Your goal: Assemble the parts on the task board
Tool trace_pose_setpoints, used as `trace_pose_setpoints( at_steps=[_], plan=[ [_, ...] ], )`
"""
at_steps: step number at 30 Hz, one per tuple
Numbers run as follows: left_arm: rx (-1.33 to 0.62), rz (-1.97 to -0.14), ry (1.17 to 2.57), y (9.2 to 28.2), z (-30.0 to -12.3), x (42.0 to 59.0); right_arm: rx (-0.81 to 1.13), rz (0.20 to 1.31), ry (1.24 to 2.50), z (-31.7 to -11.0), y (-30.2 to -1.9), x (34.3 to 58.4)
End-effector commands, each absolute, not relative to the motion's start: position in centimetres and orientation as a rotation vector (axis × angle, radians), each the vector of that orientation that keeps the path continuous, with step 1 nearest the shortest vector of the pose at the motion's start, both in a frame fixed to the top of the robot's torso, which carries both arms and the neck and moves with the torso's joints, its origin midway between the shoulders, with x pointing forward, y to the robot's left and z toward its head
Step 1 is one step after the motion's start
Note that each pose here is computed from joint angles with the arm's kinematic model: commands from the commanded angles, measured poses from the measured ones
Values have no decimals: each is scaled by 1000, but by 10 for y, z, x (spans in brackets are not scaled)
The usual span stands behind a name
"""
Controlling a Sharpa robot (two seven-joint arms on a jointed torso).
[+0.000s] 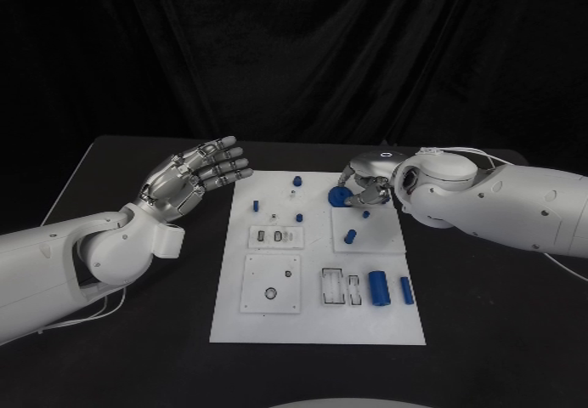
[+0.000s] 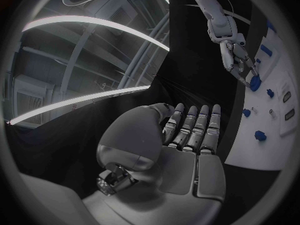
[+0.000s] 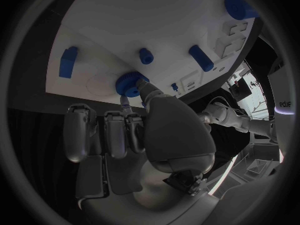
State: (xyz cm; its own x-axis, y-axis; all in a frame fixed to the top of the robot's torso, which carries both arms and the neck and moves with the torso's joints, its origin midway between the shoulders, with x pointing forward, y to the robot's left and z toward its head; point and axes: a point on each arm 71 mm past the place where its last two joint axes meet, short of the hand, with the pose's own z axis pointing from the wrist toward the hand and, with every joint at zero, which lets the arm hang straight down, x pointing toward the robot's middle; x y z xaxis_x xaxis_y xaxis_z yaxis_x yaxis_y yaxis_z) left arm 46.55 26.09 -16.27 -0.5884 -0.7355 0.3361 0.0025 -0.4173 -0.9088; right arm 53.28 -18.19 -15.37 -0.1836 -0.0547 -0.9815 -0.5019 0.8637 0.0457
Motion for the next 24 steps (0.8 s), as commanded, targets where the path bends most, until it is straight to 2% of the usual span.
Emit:
trace_pose_setpoints(
  at_steps=[1,14,24],
  plan=[
    [-1041,-2072,1304,260,-163,465,-432,411,1732,-157,-182,533],
    [-1044,-2071,1305,260,-165,465,-439,424,1714,-159,-178,536],
    [-1047,-2067,1304,262,-165,464,-432,474,1617,-152,-178,534]
  ],
)
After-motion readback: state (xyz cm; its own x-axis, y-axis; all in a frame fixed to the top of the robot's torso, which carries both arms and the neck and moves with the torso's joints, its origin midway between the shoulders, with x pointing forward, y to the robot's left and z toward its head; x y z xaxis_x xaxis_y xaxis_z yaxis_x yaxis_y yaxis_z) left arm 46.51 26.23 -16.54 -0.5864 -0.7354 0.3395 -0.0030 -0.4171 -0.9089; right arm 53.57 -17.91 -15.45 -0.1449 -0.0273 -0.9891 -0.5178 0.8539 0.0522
